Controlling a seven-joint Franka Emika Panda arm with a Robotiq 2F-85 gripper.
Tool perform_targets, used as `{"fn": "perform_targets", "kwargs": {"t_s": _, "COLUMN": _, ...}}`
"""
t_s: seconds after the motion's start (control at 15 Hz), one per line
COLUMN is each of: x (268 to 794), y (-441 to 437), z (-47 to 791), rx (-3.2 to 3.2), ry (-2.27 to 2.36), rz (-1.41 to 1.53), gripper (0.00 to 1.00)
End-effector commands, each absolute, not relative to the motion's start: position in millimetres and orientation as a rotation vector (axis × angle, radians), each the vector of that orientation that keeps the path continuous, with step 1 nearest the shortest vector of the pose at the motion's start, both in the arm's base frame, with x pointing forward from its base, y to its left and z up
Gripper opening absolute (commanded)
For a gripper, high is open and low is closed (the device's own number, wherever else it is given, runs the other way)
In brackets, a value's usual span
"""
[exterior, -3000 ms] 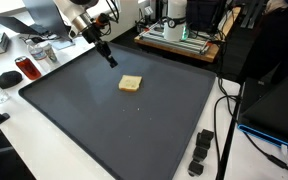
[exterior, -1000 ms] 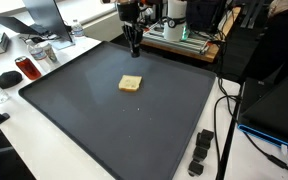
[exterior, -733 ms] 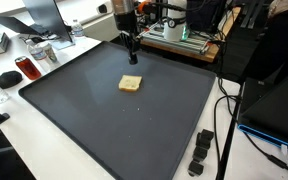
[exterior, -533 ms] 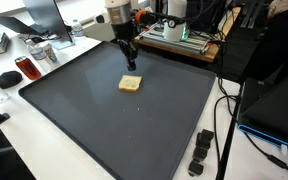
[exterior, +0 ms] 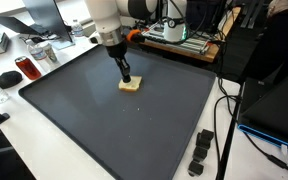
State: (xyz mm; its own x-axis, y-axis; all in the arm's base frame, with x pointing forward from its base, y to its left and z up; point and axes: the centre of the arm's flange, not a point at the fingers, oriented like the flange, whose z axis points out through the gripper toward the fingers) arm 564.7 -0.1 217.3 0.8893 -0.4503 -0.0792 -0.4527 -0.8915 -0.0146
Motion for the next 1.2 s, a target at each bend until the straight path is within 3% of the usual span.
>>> {"fn": "perform_targets", "kwargs": {"t_s": 0.0, "x": 576.7, "y": -4.7, "z": 203.7, "rx": -3.039, "ry": 0.769, "rz": 0.116, "gripper": 0.05}}
{"fn": "perform_targets", "kwargs": {"t_s": 1.13, "x": 569.4, "y": -6.4, "z": 139.0, "rx": -3.040, "ry": 0.821, "rz": 0.137, "gripper": 0.05}}
